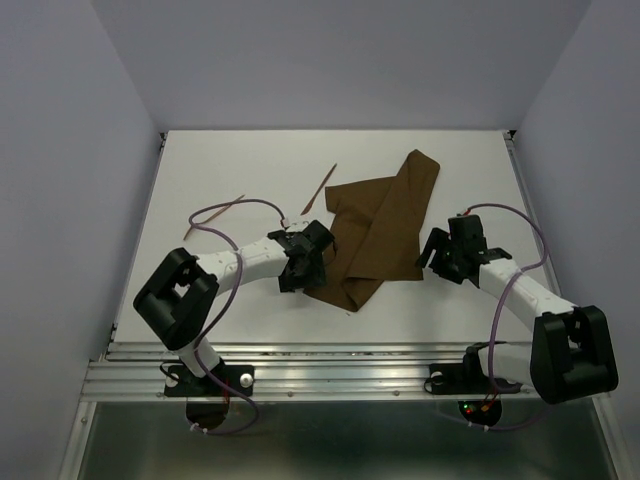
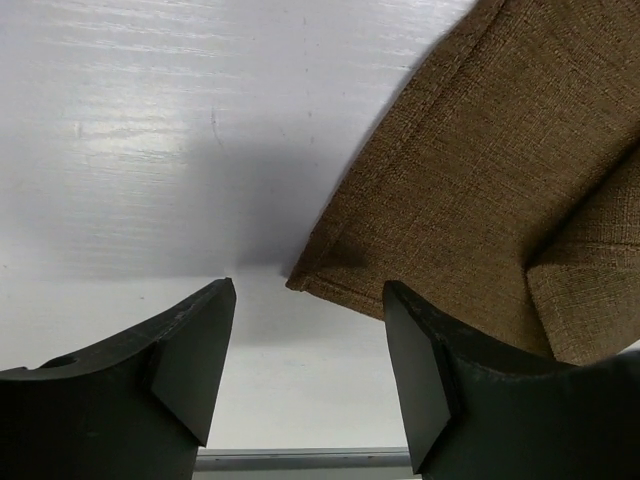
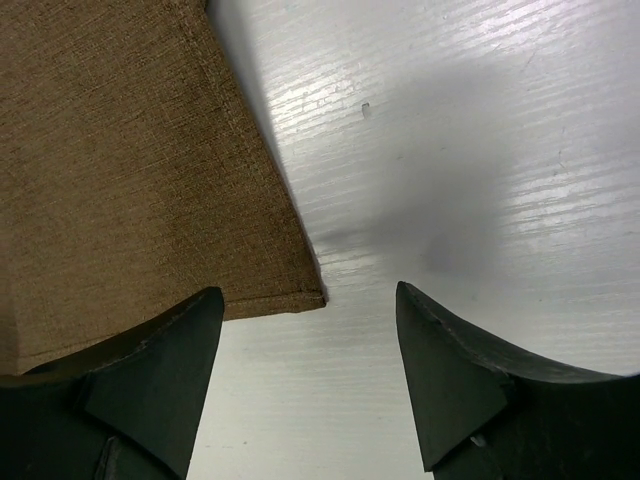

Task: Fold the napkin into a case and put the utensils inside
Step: Pick up the crumpled napkin from the center of the board.

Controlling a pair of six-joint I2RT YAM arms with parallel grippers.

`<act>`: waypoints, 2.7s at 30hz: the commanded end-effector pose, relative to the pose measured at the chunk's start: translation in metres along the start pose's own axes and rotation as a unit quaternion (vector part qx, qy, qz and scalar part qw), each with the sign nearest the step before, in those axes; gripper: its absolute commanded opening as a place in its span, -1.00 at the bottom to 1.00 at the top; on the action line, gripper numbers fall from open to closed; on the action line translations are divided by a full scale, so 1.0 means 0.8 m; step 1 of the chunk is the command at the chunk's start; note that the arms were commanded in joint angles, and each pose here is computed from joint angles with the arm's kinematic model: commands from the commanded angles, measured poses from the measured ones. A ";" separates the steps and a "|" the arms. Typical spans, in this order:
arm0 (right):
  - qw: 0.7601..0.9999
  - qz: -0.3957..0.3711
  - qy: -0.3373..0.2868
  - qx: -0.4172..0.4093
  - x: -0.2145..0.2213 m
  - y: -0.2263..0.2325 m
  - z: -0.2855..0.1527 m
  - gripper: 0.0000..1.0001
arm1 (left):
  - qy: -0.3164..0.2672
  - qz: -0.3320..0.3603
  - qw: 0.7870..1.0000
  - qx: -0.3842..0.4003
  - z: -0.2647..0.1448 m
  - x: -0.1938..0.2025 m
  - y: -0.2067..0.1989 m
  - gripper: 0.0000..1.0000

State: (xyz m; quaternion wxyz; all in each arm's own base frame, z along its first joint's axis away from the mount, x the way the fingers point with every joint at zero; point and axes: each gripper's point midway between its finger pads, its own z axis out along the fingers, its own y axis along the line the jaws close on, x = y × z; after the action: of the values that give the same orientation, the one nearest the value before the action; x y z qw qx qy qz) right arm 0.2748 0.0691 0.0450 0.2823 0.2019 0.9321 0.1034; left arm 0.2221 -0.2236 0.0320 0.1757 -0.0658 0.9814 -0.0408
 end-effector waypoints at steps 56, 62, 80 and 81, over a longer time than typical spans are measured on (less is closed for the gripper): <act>0.998 -0.034 0.053 0.024 0.046 0.012 0.035 0.16 | -0.103 -0.092 0.985 0.103 -0.056 -0.032 -0.025 -1.00; 0.995 -0.063 0.072 0.038 0.058 0.022 0.037 0.15 | -0.105 -0.084 0.986 0.101 -0.051 -0.033 -0.027 -1.00; 0.993 -0.067 0.059 0.075 0.054 0.014 0.021 0.11 | -0.113 -0.069 0.986 0.103 -0.048 -0.037 -0.030 -1.00; 0.993 -0.066 0.061 0.078 0.055 0.012 0.021 0.06 | -0.113 -0.069 0.986 0.103 -0.048 -0.038 -0.029 -1.00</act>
State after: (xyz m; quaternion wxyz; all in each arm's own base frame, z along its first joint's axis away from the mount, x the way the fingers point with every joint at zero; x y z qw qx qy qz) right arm 0.2764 0.1045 0.0221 0.2451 0.1520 0.9566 0.0410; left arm 0.2327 -0.2415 0.0778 0.2716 -0.1235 0.9426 -0.1501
